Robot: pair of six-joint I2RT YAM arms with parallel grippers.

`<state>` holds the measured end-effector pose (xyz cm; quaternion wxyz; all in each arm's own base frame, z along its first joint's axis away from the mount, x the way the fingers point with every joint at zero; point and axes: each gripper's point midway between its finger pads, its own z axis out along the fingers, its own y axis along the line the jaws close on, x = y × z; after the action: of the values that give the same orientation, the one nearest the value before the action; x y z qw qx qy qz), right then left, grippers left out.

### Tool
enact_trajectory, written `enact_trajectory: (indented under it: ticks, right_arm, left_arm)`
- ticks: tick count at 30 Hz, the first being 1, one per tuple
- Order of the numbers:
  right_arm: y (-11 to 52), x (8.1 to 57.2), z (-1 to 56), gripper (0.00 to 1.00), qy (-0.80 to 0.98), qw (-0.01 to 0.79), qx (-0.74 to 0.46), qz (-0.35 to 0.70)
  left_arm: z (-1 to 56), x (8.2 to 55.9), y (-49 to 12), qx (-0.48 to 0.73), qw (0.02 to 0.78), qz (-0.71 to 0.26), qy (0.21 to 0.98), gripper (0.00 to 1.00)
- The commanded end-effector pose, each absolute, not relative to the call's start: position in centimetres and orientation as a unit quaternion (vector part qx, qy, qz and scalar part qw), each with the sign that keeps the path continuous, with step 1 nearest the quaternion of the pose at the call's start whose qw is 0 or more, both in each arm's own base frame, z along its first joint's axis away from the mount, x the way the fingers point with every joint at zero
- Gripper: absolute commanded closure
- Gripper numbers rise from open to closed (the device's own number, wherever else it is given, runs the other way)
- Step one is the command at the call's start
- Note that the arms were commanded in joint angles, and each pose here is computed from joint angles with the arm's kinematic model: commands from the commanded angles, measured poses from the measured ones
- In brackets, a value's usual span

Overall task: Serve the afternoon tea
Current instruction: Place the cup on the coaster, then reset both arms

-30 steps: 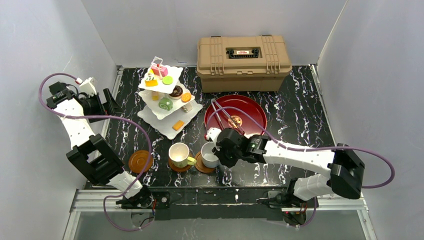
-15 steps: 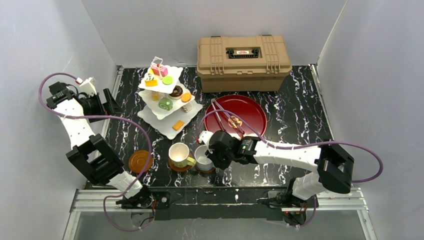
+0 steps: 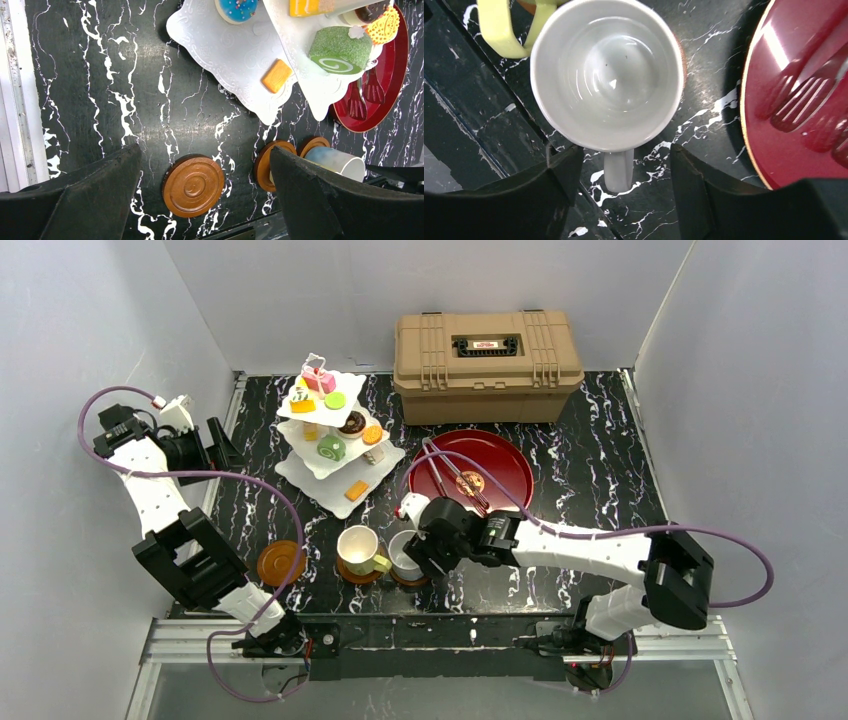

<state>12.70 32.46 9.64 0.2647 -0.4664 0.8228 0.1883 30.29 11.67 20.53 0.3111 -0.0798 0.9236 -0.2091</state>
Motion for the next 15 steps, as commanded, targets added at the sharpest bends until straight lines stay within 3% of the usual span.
enact_trajectory:
  ticks: [1, 3, 4, 5, 9, 15]
  right_arm:
    - [34.2, 14.4, 15.3, 0.24, 0.804, 0.342, -0.436, 0.217]
    - [33.6, 14.9, 16.8, 0.17, 0.804, 0.359, -0.426, 0.209]
    - [33.2, 15.3, 17.7, 0.05, 0.803, 0.372, -0.418, 0.204]
    - [32.7, 15.7, 18.5, 0.02, 0.803, 0.387, -0.408, 0.197]
    - [29.0, 19.9, 21.4, 0.02, 0.815, 0.458, -0.319, 0.154]
    - [19.3, 30.7, 21.6, 0.02, 0.845, 0.519, -0.093, 0.084]
  left_arm:
    - [21.1, 29.8, 10.7, -0.076, 0.316, -0.227, 0.918, 0.02]
    - [21.0, 29.8, 10.8, -0.075, 0.315, -0.226, 0.919, 0.02]
    - [20.9, 29.8, 10.8, -0.075, 0.314, -0.227, 0.919, 0.02]
    - [20.8, 29.8, 10.8, -0.074, 0.314, -0.225, 0.919, 0.02]
    - [20.6, 30.0, 10.9, -0.074, 0.316, -0.226, 0.918, 0.02]
    - [17.6, 30.7, 10.1, -0.078, 0.318, -0.231, 0.916, 0.02]
